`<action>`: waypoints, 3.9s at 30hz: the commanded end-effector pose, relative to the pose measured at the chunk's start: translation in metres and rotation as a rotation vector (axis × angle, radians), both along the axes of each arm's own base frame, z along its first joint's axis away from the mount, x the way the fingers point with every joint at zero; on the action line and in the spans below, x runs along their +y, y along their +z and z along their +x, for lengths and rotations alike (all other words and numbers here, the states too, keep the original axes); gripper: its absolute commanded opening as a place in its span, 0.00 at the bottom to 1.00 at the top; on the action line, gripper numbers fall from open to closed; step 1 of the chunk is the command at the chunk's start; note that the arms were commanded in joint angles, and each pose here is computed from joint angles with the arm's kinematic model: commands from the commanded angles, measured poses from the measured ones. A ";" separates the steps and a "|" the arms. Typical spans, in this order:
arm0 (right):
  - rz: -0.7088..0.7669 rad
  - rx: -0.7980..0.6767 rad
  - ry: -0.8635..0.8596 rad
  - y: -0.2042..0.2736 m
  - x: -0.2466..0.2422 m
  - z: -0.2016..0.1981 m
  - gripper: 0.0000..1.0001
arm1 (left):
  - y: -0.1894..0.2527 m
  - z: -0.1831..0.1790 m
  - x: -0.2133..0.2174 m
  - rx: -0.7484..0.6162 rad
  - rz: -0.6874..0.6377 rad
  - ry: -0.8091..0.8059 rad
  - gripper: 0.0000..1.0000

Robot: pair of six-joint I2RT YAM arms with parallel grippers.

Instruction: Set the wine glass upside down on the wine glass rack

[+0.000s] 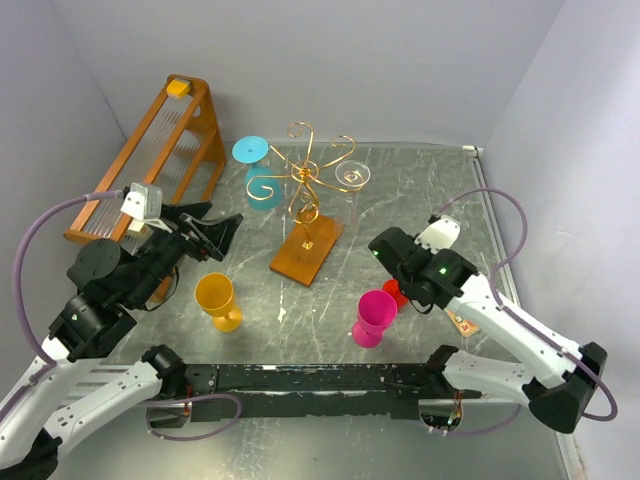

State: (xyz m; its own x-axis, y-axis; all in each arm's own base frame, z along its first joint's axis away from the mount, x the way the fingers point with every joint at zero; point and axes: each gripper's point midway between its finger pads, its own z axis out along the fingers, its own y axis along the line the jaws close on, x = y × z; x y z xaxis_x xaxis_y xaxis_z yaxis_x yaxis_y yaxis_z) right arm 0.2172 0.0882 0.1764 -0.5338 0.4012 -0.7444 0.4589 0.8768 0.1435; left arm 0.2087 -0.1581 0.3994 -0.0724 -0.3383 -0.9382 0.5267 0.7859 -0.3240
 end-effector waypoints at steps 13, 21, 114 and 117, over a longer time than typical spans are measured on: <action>0.149 -0.470 -0.058 0.166 -0.050 -0.004 0.00 | 0.047 -0.001 -0.054 -0.054 -0.182 -0.234 0.90; 0.346 -0.893 0.184 0.290 -0.015 0.005 0.00 | 0.067 0.004 -0.084 -0.052 -0.302 -0.355 0.88; 0.953 -0.832 0.942 0.292 0.193 -0.004 0.35 | 0.111 0.074 -0.057 -0.110 -0.921 -0.123 0.07; 0.872 -0.823 0.942 0.286 0.186 -0.005 0.50 | 0.099 0.070 -0.058 -0.084 -0.816 -0.105 0.07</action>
